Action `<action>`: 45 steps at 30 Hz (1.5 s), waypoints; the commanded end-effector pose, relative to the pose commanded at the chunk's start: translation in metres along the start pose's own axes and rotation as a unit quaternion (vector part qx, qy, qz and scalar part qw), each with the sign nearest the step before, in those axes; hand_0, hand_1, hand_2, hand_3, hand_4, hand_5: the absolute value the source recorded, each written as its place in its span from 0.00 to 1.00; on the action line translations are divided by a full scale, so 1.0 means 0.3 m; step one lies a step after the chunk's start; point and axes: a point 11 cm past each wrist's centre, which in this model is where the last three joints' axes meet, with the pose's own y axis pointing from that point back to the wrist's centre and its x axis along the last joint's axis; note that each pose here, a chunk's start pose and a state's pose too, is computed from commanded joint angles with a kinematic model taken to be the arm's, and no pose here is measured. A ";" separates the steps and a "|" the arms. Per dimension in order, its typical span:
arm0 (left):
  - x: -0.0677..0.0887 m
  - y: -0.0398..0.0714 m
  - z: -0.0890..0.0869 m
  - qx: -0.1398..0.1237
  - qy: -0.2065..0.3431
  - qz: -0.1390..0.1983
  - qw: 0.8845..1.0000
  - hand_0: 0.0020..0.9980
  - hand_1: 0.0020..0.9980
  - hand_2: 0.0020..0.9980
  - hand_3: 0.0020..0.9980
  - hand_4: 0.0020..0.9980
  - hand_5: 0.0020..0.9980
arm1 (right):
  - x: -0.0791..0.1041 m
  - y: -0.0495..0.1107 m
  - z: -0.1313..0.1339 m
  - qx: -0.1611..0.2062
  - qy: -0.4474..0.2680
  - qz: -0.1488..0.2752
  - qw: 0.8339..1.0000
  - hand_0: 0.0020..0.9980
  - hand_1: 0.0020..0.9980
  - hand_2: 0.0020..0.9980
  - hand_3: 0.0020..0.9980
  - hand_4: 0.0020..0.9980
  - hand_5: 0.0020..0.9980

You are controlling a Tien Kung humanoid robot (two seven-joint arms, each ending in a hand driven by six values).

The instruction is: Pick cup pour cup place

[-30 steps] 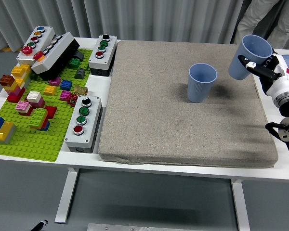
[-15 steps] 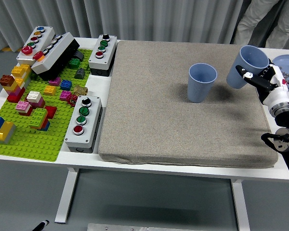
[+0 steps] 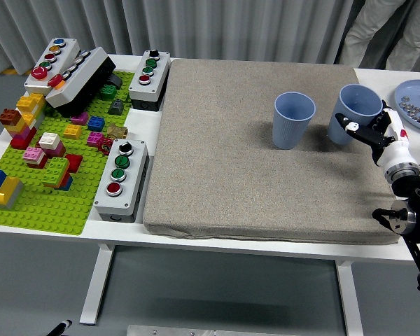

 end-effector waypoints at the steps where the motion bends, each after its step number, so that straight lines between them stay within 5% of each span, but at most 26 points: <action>1: 0.000 0.000 0.000 0.000 0.000 0.000 1.000 0.83 0.81 0.89 0.79 0.64 0.99 | 0.000 0.001 0.006 -0.001 0.002 0.001 1.000 0.72 0.67 0.54 0.55 0.66 0.00; 32: -0.001 0.000 -0.006 0.001 -0.002 -0.001 1.000 0.83 0.81 0.89 0.79 0.64 0.99 | 0.044 0.004 0.060 0.007 0.029 0.025 0.999 0.73 0.68 0.55 0.55 0.66 0.00; 38: -0.001 0.000 -0.003 0.001 -0.002 -0.001 1.000 0.83 0.81 0.89 0.79 0.64 0.99 | 0.045 0.002 0.056 0.007 0.032 0.024 0.999 0.73 0.68 0.55 0.58 0.66 0.00; 39: -0.001 0.000 -0.002 0.000 -0.002 -0.001 1.000 0.82 0.81 0.89 0.79 0.64 0.99 | 0.045 0.002 0.056 0.006 0.033 0.024 0.999 0.73 0.69 0.57 0.68 0.66 0.00; 45: 0.000 0.000 0.002 -0.001 -0.003 -0.001 1.000 0.82 0.81 0.89 0.79 0.64 0.99 | 0.044 0.003 0.063 0.003 0.038 0.025 0.999 0.73 0.69 0.57 0.69 0.66 0.00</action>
